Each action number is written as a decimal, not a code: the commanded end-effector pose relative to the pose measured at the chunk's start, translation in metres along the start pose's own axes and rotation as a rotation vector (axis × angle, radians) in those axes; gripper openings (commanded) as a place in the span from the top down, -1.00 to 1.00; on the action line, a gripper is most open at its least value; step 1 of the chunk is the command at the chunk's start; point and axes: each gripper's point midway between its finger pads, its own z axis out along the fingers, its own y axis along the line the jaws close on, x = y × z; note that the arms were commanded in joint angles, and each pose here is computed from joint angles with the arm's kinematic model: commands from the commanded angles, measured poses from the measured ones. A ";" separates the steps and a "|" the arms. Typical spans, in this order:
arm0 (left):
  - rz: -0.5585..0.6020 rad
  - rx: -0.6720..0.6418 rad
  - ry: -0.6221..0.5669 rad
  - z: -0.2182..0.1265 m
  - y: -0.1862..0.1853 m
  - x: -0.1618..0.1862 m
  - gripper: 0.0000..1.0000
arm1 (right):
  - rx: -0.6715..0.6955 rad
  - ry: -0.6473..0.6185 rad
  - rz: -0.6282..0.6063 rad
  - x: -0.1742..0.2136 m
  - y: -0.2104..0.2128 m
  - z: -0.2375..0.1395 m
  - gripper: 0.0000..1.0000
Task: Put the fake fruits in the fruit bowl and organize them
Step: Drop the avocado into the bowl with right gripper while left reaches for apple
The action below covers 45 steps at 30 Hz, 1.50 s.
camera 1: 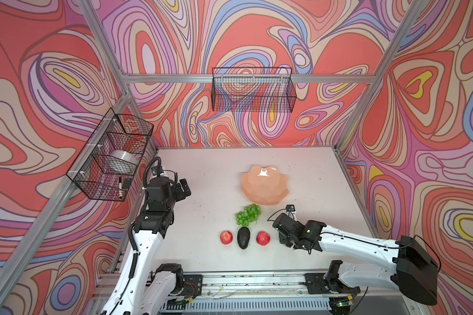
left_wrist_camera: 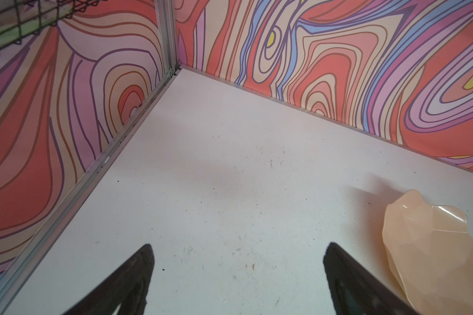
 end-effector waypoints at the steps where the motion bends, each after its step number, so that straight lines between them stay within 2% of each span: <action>1: 0.002 -0.002 -0.011 -0.006 -0.001 -0.007 -0.94 | -0.020 -0.103 0.012 -0.036 0.003 -0.027 0.06; 5: -0.003 0.005 0.000 -0.005 -0.002 -0.005 -0.93 | -0.093 -0.187 0.010 -0.091 0.018 -0.046 0.07; 9: -0.019 0.010 0.039 -0.007 -0.002 0.004 -0.93 | -0.147 -0.247 -0.008 -0.154 0.036 -0.041 0.10; 14: -0.038 0.030 0.207 -0.021 -0.001 0.042 -0.89 | -0.214 -0.269 -0.054 -0.219 0.072 -0.014 0.12; 17: -0.118 0.075 0.328 -0.027 -0.007 0.071 -0.82 | -0.210 -0.256 -0.078 -0.241 0.084 0.014 0.13; 22: -0.164 0.088 0.467 -0.037 -0.017 0.111 -0.73 | -0.215 -0.213 -0.079 -0.252 0.093 0.057 0.14; 33: -0.055 0.127 0.603 -0.053 -0.066 0.188 -0.72 | -0.219 -0.148 -0.050 -0.236 0.097 0.110 0.11; 41: 0.027 0.134 0.668 -0.051 -0.100 0.224 -0.75 | -0.229 -0.150 -0.027 -0.239 0.092 0.112 -0.15; 45: 0.048 0.147 0.724 -0.045 -0.114 0.247 -0.75 | -0.260 -0.184 -0.011 -0.251 0.089 0.096 -0.40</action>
